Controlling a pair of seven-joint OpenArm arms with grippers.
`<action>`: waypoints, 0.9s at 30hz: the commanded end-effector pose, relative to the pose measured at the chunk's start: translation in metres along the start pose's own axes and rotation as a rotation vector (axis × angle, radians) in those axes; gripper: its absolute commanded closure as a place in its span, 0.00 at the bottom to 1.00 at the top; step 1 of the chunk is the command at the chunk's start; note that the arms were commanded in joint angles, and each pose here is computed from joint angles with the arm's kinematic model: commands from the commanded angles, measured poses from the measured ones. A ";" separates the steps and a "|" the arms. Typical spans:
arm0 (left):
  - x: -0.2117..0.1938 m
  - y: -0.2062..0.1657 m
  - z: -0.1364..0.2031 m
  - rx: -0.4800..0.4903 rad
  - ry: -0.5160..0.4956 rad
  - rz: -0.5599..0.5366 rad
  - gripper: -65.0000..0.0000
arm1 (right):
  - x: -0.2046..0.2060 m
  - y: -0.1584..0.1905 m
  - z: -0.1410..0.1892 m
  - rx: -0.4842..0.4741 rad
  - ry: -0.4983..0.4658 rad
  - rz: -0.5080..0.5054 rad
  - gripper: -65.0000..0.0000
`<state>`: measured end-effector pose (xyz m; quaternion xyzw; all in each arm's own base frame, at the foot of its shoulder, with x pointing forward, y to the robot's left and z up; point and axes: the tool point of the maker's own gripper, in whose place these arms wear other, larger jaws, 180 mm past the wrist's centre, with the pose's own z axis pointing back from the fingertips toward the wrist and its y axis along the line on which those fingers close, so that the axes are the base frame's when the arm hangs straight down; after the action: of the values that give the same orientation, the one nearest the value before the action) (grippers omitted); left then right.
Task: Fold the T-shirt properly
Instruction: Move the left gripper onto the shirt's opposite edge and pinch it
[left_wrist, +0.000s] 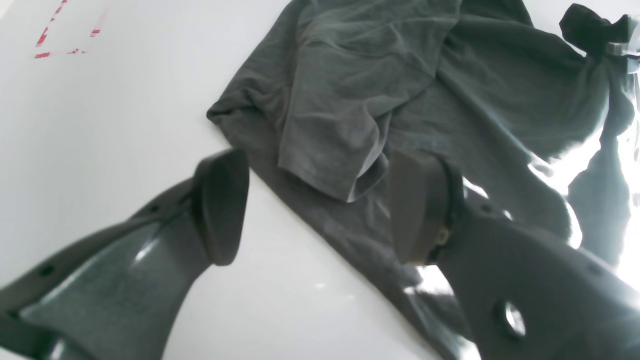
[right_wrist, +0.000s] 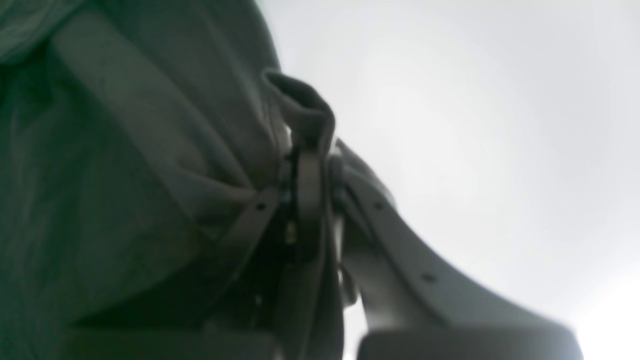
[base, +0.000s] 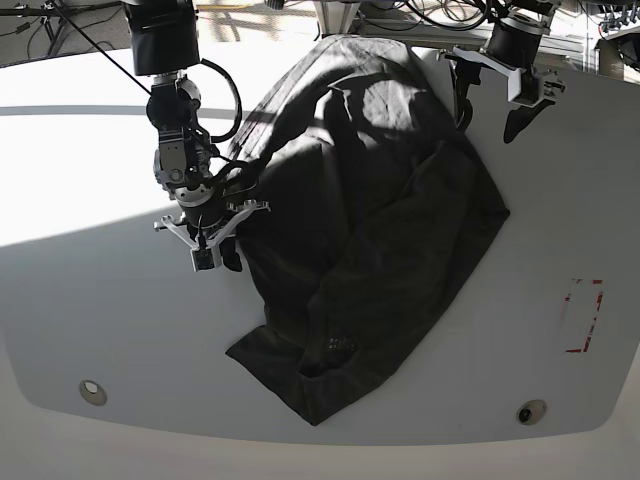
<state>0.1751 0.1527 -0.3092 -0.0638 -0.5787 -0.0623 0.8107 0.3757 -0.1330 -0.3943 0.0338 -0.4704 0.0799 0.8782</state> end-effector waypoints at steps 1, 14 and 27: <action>0.010 -0.003 0.002 -0.012 -0.038 -0.004 0.37 | 0.033 -0.009 0.008 -0.018 -0.094 0.020 1.00; 0.022 -0.007 -0.009 -0.033 -0.084 -0.006 0.36 | 0.103 -0.002 0.041 -0.007 -0.293 0.016 1.00; 0.007 -0.048 -0.044 -0.156 0.002 0.068 0.36 | 0.091 0.031 0.046 0.059 -0.276 -0.007 1.00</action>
<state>0.2104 0.1098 -0.2997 -0.1252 -0.6022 -0.0777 0.7846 0.3832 -0.1029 -0.2980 0.0661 -0.5752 0.0900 0.8104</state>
